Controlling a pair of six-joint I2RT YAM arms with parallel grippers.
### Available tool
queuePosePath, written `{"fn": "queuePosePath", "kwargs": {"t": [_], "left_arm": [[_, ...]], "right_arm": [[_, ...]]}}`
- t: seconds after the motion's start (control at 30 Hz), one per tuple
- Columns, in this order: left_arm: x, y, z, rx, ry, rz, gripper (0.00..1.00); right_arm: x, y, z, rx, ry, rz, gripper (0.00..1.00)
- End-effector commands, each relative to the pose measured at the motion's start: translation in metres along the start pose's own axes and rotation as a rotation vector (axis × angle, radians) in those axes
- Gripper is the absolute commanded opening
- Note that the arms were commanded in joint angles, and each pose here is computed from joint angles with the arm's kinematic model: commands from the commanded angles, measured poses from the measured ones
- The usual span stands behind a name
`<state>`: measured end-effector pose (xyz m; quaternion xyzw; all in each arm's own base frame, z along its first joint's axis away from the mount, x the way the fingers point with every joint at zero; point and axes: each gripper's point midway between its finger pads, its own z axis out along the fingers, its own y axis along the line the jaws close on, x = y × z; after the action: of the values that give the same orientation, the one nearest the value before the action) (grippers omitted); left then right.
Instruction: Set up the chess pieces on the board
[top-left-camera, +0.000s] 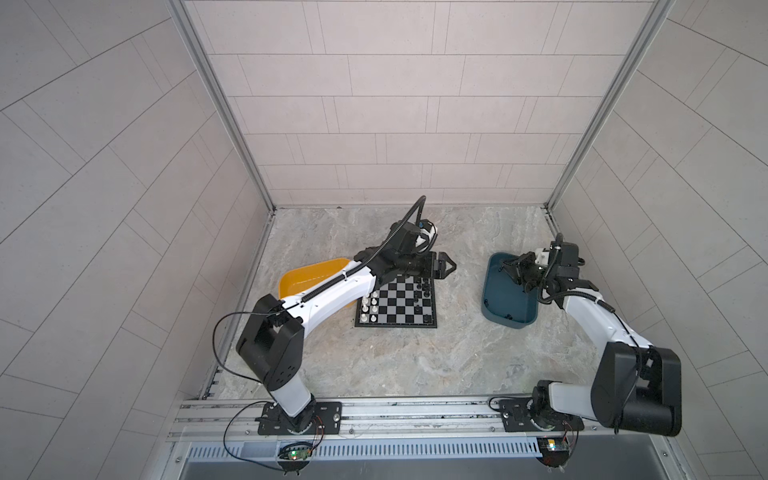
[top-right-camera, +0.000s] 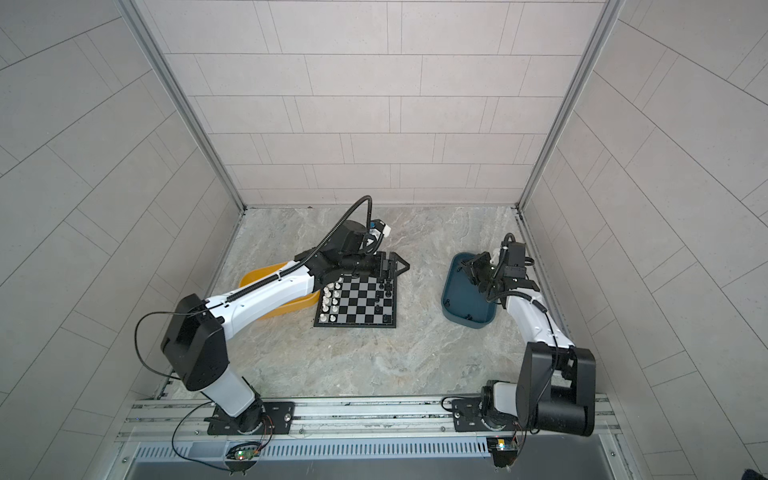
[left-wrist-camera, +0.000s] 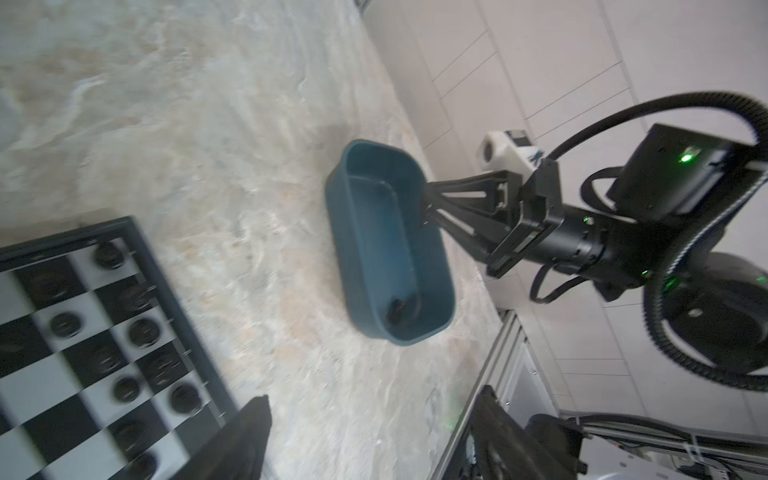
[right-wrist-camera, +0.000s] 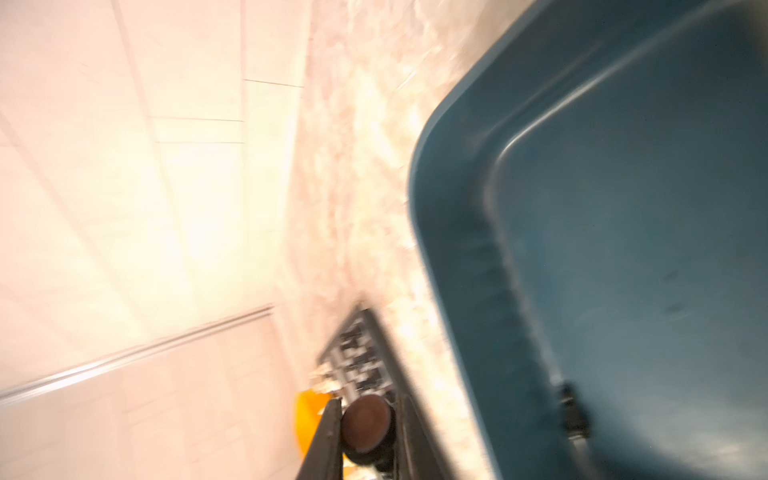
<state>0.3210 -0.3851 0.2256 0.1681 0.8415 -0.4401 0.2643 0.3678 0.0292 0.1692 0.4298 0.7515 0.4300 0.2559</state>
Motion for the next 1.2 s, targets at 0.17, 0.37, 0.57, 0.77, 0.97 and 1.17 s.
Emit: {"fn": "queuePosePath", "kwargs": {"t": [0.17, 0.37, 0.57, 0.77, 0.97, 1.17], "left_arm": [[-0.023, -0.053, 0.040, 0.235, -0.166, 0.054, 0.78], [-0.029, -0.058, 0.051, 0.250, -0.224, 0.094, 0.73], [-0.034, -0.062, 0.055, 0.269, -0.240, 0.093, 0.67], [-0.038, -0.072, 0.054, 0.332, -0.263, 0.092, 0.55], [-0.038, -0.074, 0.055, 0.351, -0.257, 0.063, 0.49], [-0.041, -0.077, 0.055, 0.370, -0.266, 0.056, 0.43]], "right_arm": [[0.030, 0.083, -0.028, -0.378, 0.063, 0.205, 0.07], [0.047, 0.096, -0.038, -0.425, 0.109, 0.227, 0.07], [0.056, 0.095, -0.041, -0.457, 0.140, 0.272, 0.07], [0.060, 0.098, -0.044, -0.480, 0.155, 0.295, 0.07], [0.061, 0.102, -0.045, -0.493, 0.160, 0.300, 0.07], [0.062, 0.102, -0.045, -0.498, 0.163, 0.302, 0.07]]}}
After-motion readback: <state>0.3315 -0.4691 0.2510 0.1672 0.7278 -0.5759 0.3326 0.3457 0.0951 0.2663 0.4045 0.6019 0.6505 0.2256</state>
